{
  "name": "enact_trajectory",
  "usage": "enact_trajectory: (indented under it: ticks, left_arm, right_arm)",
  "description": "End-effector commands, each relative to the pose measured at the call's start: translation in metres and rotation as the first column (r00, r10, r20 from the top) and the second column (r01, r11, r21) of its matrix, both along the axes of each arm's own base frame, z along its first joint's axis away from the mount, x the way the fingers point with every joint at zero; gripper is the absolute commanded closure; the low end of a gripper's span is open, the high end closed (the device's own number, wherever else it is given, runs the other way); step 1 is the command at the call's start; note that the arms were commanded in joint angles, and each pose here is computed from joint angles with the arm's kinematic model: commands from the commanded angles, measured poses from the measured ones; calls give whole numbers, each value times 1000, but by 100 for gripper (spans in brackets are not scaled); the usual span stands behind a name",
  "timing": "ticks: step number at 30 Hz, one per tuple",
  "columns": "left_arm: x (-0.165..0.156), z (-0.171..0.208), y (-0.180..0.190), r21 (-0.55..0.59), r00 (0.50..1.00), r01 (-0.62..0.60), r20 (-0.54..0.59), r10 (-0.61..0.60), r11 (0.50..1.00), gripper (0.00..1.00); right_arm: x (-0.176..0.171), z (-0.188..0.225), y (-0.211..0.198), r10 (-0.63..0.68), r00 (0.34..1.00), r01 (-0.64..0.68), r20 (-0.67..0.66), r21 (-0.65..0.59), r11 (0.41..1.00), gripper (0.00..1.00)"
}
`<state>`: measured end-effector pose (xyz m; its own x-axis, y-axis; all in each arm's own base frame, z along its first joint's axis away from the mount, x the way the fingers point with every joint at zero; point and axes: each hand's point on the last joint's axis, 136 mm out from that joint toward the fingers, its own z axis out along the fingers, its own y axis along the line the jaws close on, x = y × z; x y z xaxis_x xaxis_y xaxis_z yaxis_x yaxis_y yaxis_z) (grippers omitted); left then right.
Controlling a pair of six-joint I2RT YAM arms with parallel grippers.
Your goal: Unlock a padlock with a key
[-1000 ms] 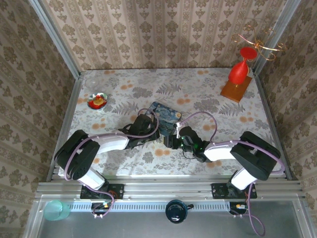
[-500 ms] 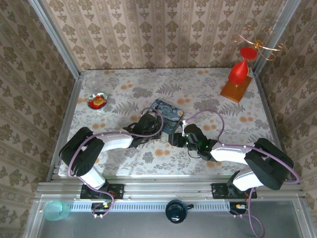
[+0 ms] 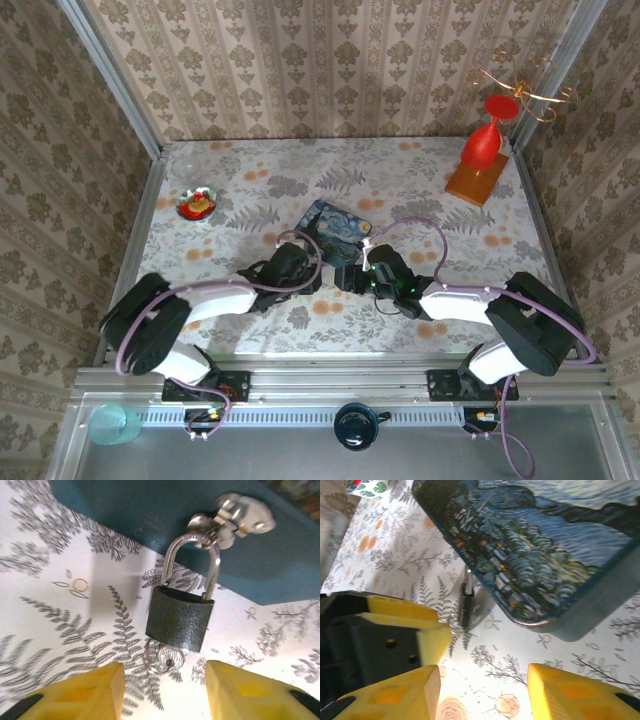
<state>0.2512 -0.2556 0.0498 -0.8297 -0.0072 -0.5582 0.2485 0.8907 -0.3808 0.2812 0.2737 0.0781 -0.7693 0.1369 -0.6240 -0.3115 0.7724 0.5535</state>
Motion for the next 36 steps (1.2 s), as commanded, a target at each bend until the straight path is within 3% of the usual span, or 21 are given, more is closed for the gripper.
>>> enact_trajectory:
  ticks: [1, 10, 16, 28, 36]
  left_arm:
    - [4, 24, 19, 1, 995, -12, 95, 12, 1000, 49]
    - [19, 66, 77, -91, 966, -37, 253, 59, 995, 39]
    - [20, 69, 107, -127, 952, -63, 290, 97, 990, 36]
    - [7, 63, 121, -191, 946, -68, 300, 124, 979, 32]
    - [13, 67, 125, -213, 940, -96, 302, 159, 972, 31]
  right_arm:
    - [3, 10, 15, 26, 1000, -26, -5, 65, 998, 50]
    - [12, 1, 32, -54, 998, 57, -44, 59, 997, 50]
    - [21, -19, 30, -123, 988, 122, -90, -12, 992, 51]
    - [42, -46, 44, -139, 983, 125, -116, -125, 984, 53]
    - [50, -54, 34, -182, 977, 163, -111, -165, 973, 65]
